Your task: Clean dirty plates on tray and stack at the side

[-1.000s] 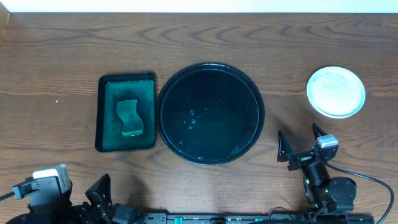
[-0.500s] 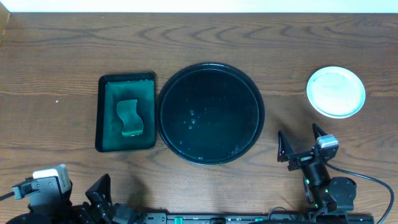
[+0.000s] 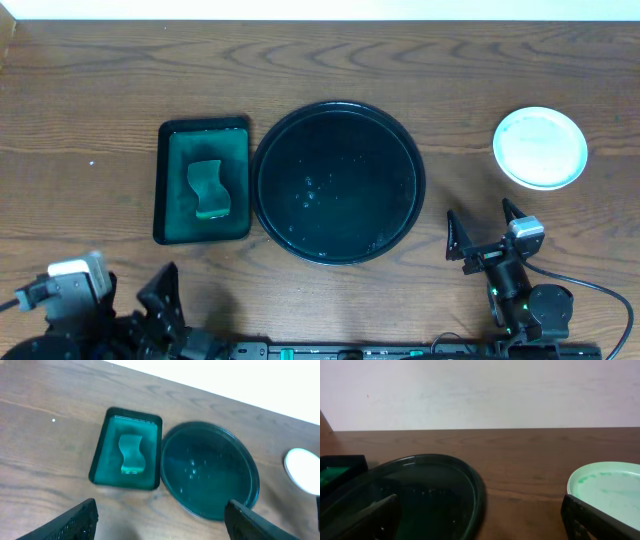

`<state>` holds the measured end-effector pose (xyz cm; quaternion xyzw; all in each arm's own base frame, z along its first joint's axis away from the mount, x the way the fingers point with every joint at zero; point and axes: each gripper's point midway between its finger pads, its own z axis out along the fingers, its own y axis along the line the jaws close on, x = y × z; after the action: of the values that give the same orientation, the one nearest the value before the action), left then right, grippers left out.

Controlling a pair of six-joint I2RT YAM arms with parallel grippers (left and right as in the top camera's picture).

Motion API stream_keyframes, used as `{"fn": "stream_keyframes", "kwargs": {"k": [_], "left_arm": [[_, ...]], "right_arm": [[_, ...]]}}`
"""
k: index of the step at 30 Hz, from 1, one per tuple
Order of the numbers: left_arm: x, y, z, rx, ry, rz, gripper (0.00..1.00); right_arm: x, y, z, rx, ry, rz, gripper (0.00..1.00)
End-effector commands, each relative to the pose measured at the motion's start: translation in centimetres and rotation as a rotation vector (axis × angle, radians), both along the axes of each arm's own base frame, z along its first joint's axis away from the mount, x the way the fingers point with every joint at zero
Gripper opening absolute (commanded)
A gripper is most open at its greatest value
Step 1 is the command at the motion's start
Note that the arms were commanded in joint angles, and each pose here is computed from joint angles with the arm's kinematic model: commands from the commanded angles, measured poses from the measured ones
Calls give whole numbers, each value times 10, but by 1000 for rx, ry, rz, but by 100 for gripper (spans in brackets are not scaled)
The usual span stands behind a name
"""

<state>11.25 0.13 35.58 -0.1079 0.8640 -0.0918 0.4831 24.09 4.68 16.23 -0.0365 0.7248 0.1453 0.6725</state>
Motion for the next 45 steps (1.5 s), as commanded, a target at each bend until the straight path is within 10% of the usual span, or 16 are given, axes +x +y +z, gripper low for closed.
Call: {"fn": "stream_keyframes", "kwargs": {"k": [1, 16, 45], "left_arm": [[6, 12, -5, 5, -38, 97, 81], [56, 32, -65, -63, -367, 295, 81], [126, 29, -169, -125, -515, 254, 81]], "right_arm": [[0, 1, -1, 10, 4, 1, 99], [0, 1, -1, 9, 4, 1, 99], [0, 1, -1, 10, 4, 1, 99]]}}
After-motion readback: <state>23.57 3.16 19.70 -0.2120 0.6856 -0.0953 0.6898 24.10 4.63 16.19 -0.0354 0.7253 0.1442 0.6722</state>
